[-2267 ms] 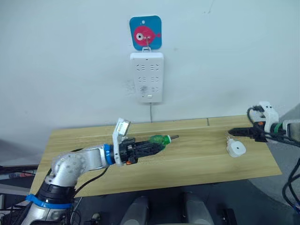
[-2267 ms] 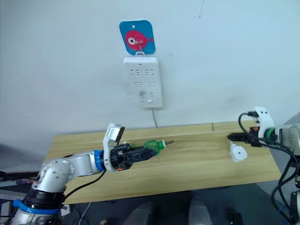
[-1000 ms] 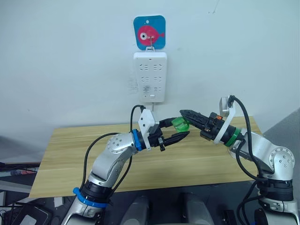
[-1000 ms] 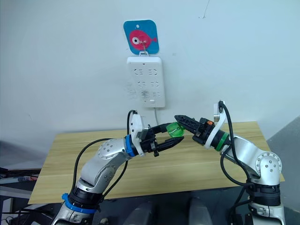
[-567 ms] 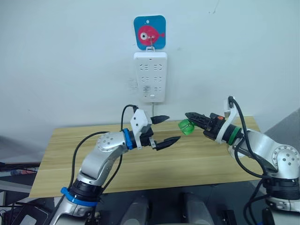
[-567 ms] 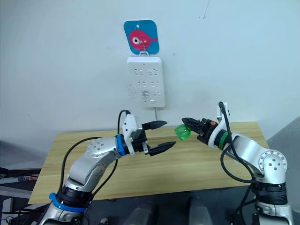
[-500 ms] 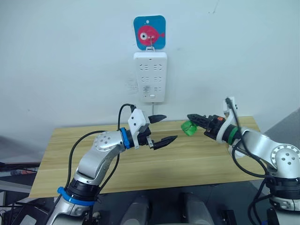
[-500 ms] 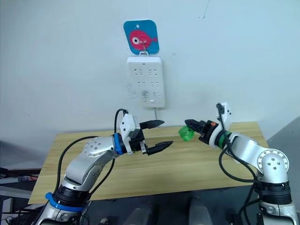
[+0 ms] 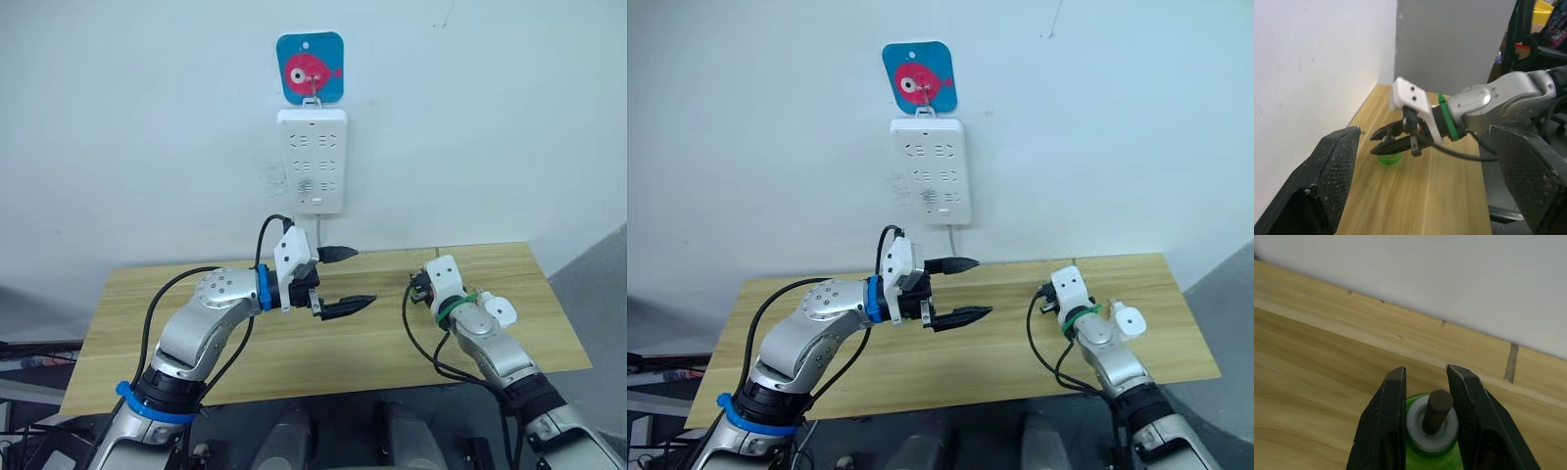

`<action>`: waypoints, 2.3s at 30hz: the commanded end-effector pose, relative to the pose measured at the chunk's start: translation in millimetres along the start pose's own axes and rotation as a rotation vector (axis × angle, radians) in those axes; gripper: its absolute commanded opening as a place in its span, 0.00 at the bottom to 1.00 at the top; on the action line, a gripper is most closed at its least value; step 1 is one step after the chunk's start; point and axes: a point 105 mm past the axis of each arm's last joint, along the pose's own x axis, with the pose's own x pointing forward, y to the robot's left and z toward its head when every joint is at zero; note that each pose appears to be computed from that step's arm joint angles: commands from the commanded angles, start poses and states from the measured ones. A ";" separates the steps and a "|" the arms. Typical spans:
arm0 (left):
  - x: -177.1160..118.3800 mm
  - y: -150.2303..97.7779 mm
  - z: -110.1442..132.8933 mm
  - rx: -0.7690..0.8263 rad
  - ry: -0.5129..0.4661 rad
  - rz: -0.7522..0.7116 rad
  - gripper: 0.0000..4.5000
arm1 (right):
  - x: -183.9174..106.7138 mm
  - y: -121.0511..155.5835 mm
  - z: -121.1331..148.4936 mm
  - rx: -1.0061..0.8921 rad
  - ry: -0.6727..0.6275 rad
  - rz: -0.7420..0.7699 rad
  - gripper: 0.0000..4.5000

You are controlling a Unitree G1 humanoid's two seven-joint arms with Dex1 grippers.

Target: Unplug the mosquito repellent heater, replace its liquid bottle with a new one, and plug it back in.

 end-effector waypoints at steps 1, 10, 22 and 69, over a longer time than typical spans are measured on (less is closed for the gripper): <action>-0.2 -0.3 9.0 0.038 -0.024 -0.013 1.00 | 2.5 -14.2 8.7 0.032 -0.050 -0.041 0.20; 0.2 -2.8 9.3 0.039 -0.030 -0.008 1.00 | 4.7 -13.9 -8.4 0.081 -0.005 -0.054 0.20; -0.9 4.2 0.8 0.062 -0.071 0.160 1.00 | -10.7 -15.7 37.1 -0.003 -0.146 0.001 0.99; -75.9 55.0 -195.0 -0.148 0.116 1.202 0.92 | -103.4 120.2 228.1 -0.251 -0.352 1.050 1.00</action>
